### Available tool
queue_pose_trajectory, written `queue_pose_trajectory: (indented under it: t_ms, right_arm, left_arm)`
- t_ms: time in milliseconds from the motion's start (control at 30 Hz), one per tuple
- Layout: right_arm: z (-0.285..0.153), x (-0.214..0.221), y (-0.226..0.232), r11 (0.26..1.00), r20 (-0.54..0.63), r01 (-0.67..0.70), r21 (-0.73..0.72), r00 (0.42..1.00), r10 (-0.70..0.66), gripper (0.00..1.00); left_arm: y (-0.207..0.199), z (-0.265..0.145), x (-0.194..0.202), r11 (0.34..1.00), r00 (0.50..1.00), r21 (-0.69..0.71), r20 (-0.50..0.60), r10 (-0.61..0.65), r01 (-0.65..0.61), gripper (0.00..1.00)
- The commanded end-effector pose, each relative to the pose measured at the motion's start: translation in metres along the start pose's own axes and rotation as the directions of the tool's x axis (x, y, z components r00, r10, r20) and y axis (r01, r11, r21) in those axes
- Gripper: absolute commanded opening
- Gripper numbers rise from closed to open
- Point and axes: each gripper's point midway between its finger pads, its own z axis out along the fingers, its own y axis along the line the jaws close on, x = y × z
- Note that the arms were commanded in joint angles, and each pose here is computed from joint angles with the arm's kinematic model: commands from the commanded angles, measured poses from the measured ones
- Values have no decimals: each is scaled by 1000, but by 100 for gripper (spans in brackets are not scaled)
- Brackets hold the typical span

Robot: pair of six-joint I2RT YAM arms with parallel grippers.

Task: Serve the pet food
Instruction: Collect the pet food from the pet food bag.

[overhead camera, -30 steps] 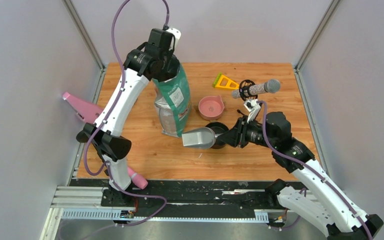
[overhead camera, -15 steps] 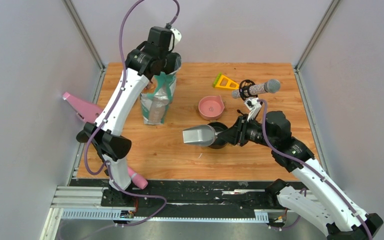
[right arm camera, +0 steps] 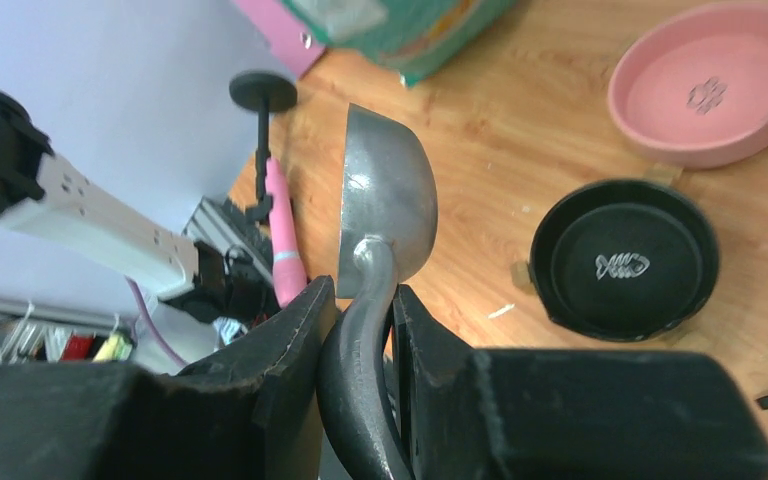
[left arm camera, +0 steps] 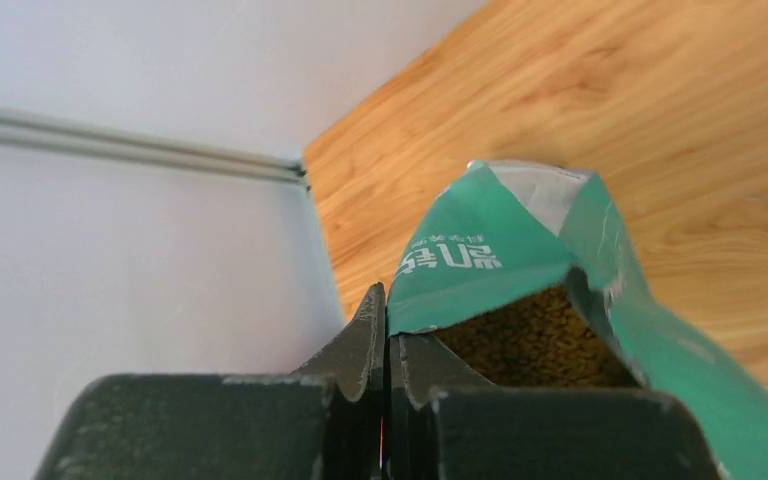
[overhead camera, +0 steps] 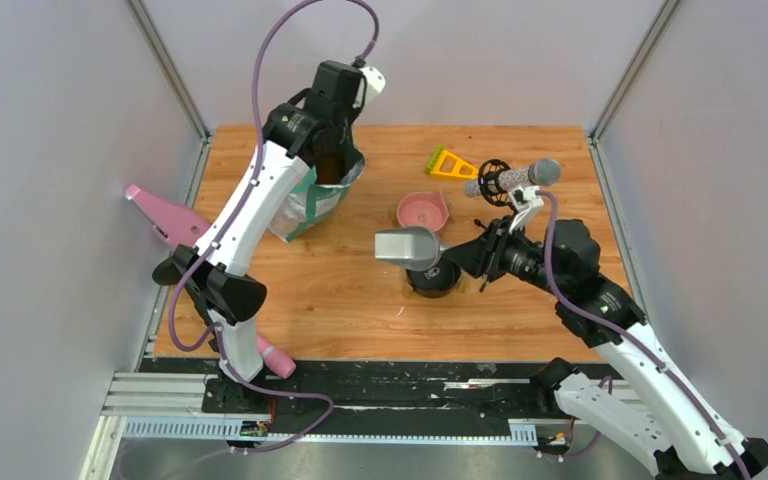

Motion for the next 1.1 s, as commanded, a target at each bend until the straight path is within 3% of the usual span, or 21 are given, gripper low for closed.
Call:
queue_pose_trajectory:
  t_ms: [0,200,400,533,800,1067]
  right_arm:
    - [-39,-68,26,999,267,32,33,963,-40,0]
    - [-74,-91,12,984,400,-56,166,917,-15,0]
    - [-89,-85,34,989,358,-115,90,931,76,0]
    - [-101,-87,28,977,396,-177,120,911,117,0]
    - [-75,-55,-5,915,276,-301,267,934,227,0]
    - [-61,-55,-5,907,205,-297,299,948,243,0]
  left_arm:
    - [5,-71,-86,982,932,4,315,-181,189,0]
    - [-70,-72,-93,991,948,89,293,-121,99,0]
    - [-130,-84,-92,987,954,154,288,-89,46,0]
    - [-156,-93,-93,969,949,238,287,-130,60,0]
    - [-189,-115,-104,933,930,350,312,-196,79,0]
    - [-234,-139,-103,918,924,395,339,-177,31,0]
